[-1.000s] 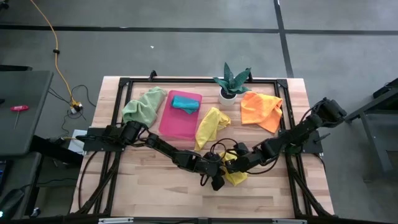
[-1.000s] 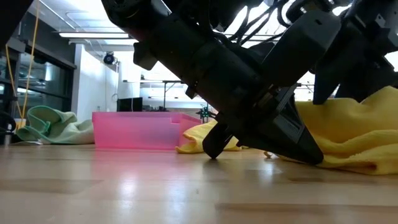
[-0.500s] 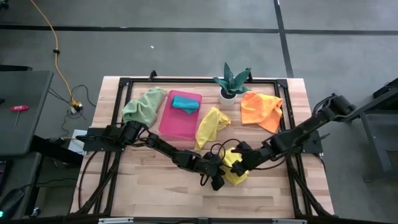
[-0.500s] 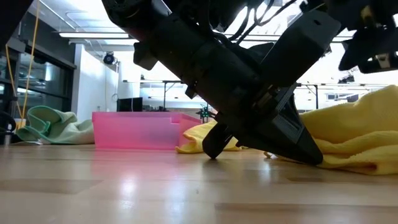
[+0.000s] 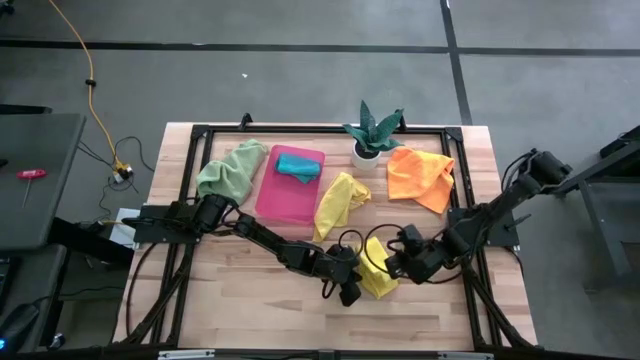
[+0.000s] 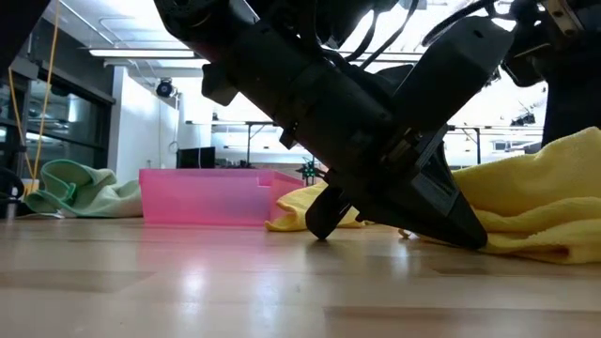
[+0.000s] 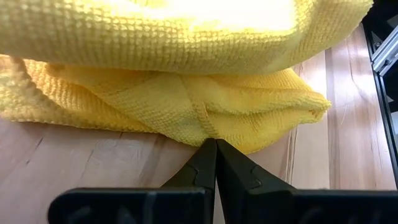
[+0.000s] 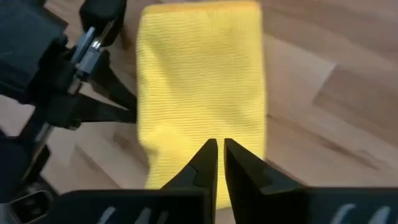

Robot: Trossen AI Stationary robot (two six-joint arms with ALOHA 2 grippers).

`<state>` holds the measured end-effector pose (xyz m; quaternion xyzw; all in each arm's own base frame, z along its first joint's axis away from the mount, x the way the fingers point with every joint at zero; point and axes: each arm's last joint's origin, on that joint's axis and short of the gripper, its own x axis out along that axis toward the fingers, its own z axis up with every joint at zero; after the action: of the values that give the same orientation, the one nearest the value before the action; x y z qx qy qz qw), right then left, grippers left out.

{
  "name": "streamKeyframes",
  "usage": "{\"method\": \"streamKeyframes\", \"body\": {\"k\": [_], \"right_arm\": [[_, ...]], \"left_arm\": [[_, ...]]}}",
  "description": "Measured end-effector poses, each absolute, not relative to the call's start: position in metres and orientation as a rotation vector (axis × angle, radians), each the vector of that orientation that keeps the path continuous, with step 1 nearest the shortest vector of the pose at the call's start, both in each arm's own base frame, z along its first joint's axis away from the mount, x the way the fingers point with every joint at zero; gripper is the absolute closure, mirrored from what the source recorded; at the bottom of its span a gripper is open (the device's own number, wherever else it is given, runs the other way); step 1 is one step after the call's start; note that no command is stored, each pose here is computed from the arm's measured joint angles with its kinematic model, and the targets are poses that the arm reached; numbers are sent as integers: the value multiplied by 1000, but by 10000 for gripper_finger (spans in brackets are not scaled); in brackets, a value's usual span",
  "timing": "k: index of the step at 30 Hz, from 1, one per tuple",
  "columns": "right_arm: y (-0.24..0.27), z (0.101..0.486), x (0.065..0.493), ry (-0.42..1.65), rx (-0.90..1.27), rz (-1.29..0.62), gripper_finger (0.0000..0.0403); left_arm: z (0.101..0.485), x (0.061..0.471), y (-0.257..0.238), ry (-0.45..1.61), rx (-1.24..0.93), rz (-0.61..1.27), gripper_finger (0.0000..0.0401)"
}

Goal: Fold microfiber towels
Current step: Fold the bottom yellow microfiber cloth

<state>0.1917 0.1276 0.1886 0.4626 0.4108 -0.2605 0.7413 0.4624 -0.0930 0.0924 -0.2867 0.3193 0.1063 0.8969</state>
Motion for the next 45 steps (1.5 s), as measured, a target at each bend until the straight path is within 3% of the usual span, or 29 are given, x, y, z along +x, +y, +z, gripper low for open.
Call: {"method": "streamKeyframes", "body": {"k": [5, 19, 29, 38, 45], "right_arm": [[131, 182, 196, 860, 1063, -523, 400], [163, 146, 222, 881, 1138, -396, 402], [168, 130, 227, 896, 1173, -429, 403], [167, 138, 226, 857, 1158, -410, 403], [160, 161, 219, 780, 1096, -377, 403]], "left_arm": [[92, 463, -91, 660, -596, 224, 401], [93, 465, -82, 651, -638, 245, 401], [96, 462, -81, 689, -594, 233, 401], [139, 438, -69, 880, -346, 193, 401], [176, 428, -71, 840, -226, 182, 401]]}}
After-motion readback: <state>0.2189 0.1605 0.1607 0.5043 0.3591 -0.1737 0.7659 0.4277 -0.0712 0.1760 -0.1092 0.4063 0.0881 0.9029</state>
